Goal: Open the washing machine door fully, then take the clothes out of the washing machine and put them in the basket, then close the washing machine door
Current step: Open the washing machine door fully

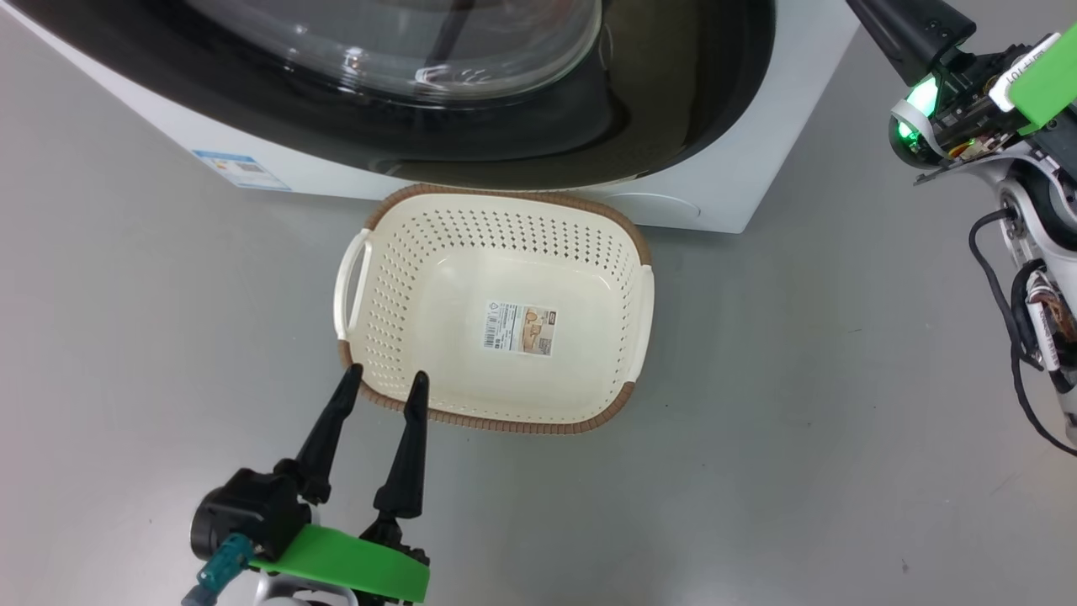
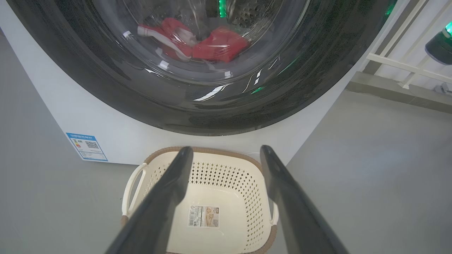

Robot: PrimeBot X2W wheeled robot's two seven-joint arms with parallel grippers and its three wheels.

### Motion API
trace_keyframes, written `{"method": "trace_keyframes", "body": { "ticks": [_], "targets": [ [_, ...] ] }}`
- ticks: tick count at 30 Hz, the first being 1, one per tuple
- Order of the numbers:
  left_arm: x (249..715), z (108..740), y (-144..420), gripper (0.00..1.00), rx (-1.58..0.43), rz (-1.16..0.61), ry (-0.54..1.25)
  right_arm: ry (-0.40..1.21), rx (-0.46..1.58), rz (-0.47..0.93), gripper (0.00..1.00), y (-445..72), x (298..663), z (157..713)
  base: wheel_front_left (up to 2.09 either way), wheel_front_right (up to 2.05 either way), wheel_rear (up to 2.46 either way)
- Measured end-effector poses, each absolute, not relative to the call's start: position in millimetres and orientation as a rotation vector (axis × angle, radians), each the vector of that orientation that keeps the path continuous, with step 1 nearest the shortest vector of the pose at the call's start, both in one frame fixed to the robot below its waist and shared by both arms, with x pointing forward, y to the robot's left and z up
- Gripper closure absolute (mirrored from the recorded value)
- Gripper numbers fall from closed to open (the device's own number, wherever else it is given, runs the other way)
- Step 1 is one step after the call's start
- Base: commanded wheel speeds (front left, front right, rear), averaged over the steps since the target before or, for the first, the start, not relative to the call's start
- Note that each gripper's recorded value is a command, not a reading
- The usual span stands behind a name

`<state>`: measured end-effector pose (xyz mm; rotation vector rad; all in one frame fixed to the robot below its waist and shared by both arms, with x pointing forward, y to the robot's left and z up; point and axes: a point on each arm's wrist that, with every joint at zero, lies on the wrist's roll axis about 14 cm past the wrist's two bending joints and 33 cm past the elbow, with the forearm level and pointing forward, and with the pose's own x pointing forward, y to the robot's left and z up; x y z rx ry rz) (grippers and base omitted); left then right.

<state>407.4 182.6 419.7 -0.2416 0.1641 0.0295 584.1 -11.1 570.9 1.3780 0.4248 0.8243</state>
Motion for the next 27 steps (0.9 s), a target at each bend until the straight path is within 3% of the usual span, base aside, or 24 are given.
{"method": "trace_keyframes", "body": {
  "ticks": [9, 27],
  "targets": [
    [406, 414, 181, 0.00, -0.253, 0.030, 0.182, 0.541, 1.358, 0.887, 1.00, 7, 589, 558, 0.00, 0.00, 0.00],
    [404, 415, 184, 0.00, -0.259, 0.040, 0.182, 0.569, 1.317, 0.911, 1.00, 23, 599, 555, 0.00, 0.00, 0.00]
  ]
}}
